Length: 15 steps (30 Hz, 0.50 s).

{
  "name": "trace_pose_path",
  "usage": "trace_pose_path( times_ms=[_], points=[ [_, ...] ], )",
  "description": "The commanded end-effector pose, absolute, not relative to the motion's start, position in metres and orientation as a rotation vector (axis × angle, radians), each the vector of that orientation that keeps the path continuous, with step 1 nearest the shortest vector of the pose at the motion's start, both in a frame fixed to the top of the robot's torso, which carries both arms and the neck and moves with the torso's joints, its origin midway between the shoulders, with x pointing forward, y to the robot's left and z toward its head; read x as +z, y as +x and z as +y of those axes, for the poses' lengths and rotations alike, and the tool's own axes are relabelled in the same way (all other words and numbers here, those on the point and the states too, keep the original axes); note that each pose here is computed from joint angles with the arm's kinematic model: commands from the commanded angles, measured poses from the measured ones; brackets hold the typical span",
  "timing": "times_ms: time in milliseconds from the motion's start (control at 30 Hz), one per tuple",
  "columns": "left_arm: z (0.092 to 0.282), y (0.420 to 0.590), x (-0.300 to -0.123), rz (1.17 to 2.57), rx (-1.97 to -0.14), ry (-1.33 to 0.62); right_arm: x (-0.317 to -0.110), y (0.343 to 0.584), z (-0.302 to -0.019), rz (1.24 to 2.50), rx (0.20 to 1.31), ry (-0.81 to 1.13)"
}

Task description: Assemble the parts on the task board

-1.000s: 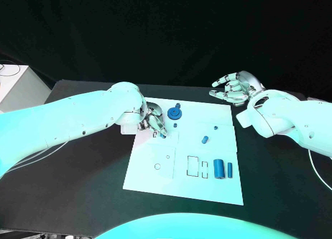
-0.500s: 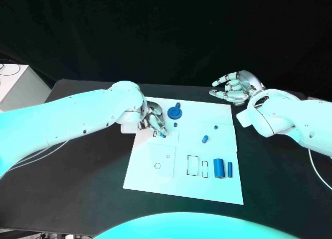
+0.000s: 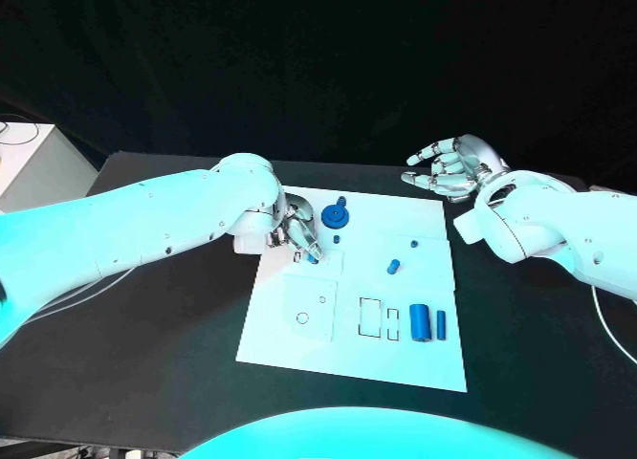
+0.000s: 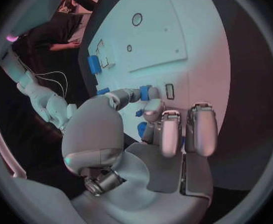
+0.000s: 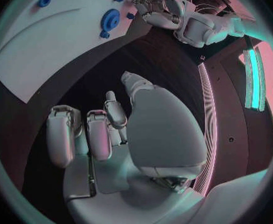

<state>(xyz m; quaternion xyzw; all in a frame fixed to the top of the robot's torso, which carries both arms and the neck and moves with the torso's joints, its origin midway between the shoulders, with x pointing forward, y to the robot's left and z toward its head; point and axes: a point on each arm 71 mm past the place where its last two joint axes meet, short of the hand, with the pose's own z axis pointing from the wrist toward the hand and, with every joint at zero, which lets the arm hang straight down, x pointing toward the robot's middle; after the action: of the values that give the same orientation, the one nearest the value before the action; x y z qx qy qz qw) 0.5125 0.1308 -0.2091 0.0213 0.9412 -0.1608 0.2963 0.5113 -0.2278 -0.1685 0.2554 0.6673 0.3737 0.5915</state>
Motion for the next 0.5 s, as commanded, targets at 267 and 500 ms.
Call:
trace_pose_path(
  times_ms=[267,500],
  points=[
    [0.1265,0.5102,-0.2191,2.548,-0.384,0.105,-0.1687,0.5106,-0.2253,1.561,0.88,0.576],
    [0.1239,0.5104,-0.2199,2.549,-0.387,0.105,-0.1687,0.5103,-0.225,1.561,0.881,0.576]
  ],
)
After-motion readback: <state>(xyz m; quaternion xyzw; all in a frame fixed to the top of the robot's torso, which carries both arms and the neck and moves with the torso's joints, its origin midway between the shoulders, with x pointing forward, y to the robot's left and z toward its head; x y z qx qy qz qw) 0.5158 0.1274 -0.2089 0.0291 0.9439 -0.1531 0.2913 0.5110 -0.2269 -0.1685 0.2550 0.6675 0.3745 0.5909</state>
